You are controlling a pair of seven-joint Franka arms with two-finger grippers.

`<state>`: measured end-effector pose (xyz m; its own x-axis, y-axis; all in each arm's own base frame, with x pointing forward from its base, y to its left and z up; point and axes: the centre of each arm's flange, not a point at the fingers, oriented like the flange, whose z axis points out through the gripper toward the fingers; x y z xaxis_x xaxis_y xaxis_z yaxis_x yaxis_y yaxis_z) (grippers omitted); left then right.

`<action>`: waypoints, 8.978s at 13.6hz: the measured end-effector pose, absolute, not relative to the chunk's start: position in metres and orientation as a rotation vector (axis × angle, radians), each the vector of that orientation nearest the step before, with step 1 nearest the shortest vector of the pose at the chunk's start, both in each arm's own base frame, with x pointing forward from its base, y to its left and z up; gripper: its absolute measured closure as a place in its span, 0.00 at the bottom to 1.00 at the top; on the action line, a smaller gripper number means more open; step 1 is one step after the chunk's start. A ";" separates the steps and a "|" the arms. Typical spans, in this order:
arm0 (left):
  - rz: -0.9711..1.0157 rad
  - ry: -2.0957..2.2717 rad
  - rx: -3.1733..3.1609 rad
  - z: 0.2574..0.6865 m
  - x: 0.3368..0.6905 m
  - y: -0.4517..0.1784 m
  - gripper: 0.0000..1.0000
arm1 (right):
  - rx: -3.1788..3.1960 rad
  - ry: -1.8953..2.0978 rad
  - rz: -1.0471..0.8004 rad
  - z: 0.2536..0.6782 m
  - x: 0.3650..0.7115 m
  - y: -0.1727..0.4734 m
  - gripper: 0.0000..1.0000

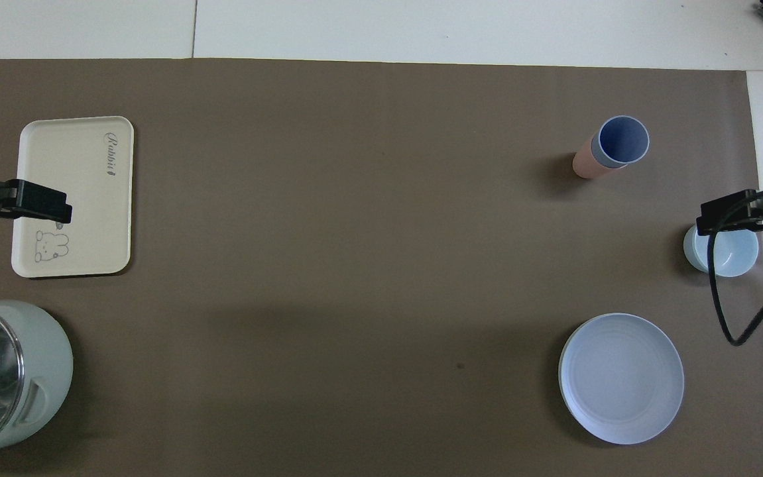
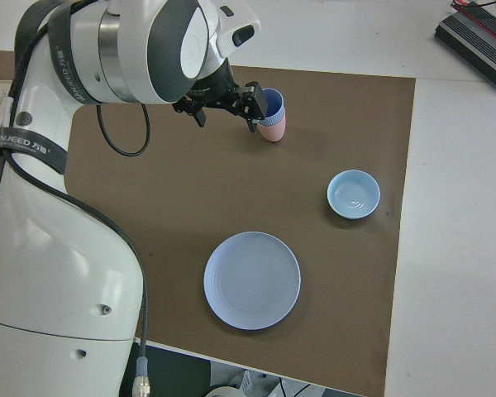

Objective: Place cup on tray

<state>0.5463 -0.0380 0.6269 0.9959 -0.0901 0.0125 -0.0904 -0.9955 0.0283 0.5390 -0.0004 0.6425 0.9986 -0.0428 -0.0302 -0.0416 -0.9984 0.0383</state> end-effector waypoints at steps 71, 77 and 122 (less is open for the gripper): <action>0.116 -0.111 3.107 0.625 0.551 -0.029 0.00 | 2.851 1.405 1.793 0.261 0.656 -0.101 0.17; 0.176 -0.172 3.097 0.627 0.553 -0.052 0.00 | 2.851 1.595 1.393 0.391 0.670 -0.013 0.17; 0.299 0.211 2.298 0.492 0.565 -0.349 0.93 | 2.650 1.753 0.763 0.487 0.605 0.273 0.17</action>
